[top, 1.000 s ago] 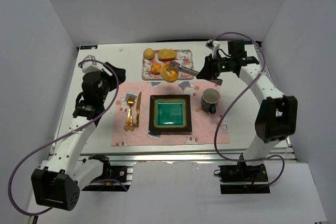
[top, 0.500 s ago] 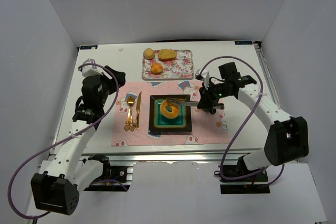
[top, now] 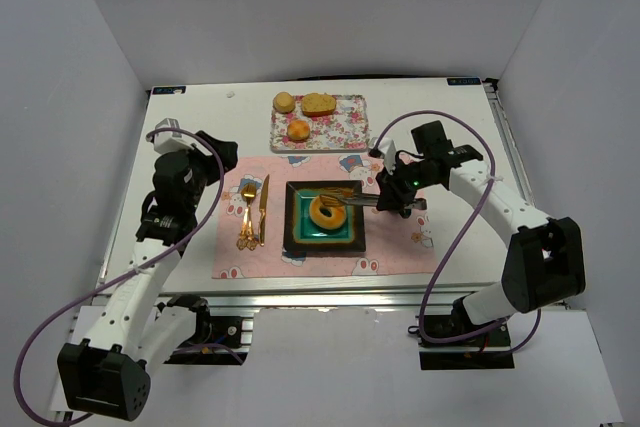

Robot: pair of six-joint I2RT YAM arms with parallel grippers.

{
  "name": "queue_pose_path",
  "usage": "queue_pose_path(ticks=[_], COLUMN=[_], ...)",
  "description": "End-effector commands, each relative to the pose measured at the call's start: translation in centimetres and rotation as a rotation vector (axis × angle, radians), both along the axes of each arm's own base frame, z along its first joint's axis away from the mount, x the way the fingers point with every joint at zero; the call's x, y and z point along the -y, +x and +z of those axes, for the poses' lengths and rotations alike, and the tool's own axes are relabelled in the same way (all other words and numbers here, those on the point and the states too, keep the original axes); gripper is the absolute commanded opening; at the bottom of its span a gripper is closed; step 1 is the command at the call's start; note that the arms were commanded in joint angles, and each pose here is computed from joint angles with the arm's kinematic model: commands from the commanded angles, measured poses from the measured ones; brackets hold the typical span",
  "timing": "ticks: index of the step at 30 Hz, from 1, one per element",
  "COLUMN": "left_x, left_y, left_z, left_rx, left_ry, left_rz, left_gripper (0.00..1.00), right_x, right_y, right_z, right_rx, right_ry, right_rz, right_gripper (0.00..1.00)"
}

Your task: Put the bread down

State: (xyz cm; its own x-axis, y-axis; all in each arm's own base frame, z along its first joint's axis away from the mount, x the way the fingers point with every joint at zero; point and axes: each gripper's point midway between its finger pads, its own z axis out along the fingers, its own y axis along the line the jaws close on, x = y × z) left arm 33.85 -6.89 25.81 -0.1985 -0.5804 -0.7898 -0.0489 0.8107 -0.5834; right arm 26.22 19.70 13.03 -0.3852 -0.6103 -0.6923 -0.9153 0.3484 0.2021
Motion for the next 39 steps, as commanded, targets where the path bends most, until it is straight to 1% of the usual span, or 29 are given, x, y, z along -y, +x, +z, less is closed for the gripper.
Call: queue_pose_path(ticks=[1,4,7,12,14,16,17,18,19,20,21,22,23,24,25,26,27,28,29,30,31,33,34,35,37,38,39], left_x=[-0.1,-0.1,-0.1,-0.1,-0.1,-0.1,-0.1,-0.1,-0.1,0.0,0.1,0.2,0.4,0.5,0.6,0.8,1.0,1.0,1.2,1.2,1.3,1.4,1.3,1.4,1.1,1.0,0.9], left_y=[-0.4,-0.5,-0.5,-0.3,-0.3,-0.3,-0.2,-0.2,-0.2,-0.2,-0.1,-0.1,0.0,0.1,0.2,0.4,0.5,0.6,0.7,0.9,1.1,1.5,1.5,1.6,1.7,1.7,1.7], left_z=[0.7,0.8,0.9,1.2,1.4,1.4,1.3,1.3,1.3,1.3,1.2,1.1,0.9,0.8,0.7,0.5,0.5,0.5,0.6,0.2,0.2,0.1,0.0,0.2,0.0,0.0,-0.1], left_rx=[0.028,0.027,0.027,0.026,0.032,0.031,0.028,0.029,0.032,0.032,0.031,0.032,0.028,0.024,0.024,0.016,0.013,0.013,0.013,0.001,-0.003,-0.013,-0.019,-0.020,-0.029,-0.031,-0.034], left_ry=[-0.010,-0.010,-0.007,0.002,0.001,0.001,0.002,0.002,0.001,-0.001,-0.002,-0.004,-0.006,-0.006,-0.007,-0.006,-0.006,-0.001,-0.002,0.001,0.003,0.013,0.019,0.022,0.033,0.034,0.038], left_rz=[0.006,0.006,0.003,0.003,0.003,0.003,0.003,0.003,0.001,-0.002,-0.005,-0.009,-0.022,-0.025,-0.033,-0.042,-0.048,-0.051,-0.057,-0.060,-0.064,-0.067,-0.068,-0.067,-0.058,-0.054,-0.045], left_gripper=[0.81,0.81,0.81,0.81,0.80,0.81,0.81,0.80,0.80,0.79,0.75,0.68,0.57,0.31,0.20,0.11,0.06,0.06,0.07,0.09,0.16,0.28,0.42,0.49,0.58,0.65,0.67], right_x=[-0.9,-1.0,-1.1,-1.5,-1.5,-1.2,0.0,1.0,2.0,4.6,6.4,8.3,11.4,14.1,16.6,18.1,20.4,21.7,22.9,24.5,25.2,25.7,25.8,25.8,25.8,25.8,25.7], right_y=[1.2,1.6,2.0,3.0,3.7,5.1,6.4,7.7,9.2,10.8,12.0,13.1,14.6,15.1,15.5,16.4,16.9,16.1,16.2,17.0,16.2,16.0,15.6,15.4,15.0,14.7,14.2], right_z=[1.9,2.7,3.3,6.0,7.7,9.9,10.7,11.5,12.3,12.5,12.3,11.6,11.6,9.7,8.6,8.2,7.1,4.1,3.1,3.3,0.4,-1.3,-3.1,-3.9,-5.6,-6.3,-7.3], right_rx=[0.075,0.097,0.115,0.187,0.222,0.285,0.275,0.296,0.319,0.300,0.299,0.287,0.296,0.281,0.277,0.315,0.349,0.331,0.361,0.448,0.418,0.409,0.367,0.346,0.305,0.289,0.259], right_ry=[0.037,0.049,0.053,0.085,0.108,0.144,0.164,0.163,0.177,0.185,0.178,0.170,0.176,0.134,0.104,0.091,0.030,-0.023,-0.055,-0.077,-0.129,-0.156,-0.172,-0.181,-0.205,-0.218,-0.242], right_rz=[0.025,0.024,0.021,0.013,-0.011,-0.065,-0.152,-0.224,-0.286,-0.407,-0.484,-0.561,-0.680,-0.776,-0.857,-0.922,-1.020,-1.084,-1.141,-1.208,-1.229,-1.237,-1.236,-1.235,-1.222,-1.214,-1.190], right_gripper=[0.40,0.46,0.47,0.46,0.43,0.37,0.34,0.25,0.20,0.15,0.07,0.00,0.00,0.00,0.00,0.00,0.00,0.00,0.00,0.00,0.00,0.00,0.00,0.00,0.00,0.00,0.04])
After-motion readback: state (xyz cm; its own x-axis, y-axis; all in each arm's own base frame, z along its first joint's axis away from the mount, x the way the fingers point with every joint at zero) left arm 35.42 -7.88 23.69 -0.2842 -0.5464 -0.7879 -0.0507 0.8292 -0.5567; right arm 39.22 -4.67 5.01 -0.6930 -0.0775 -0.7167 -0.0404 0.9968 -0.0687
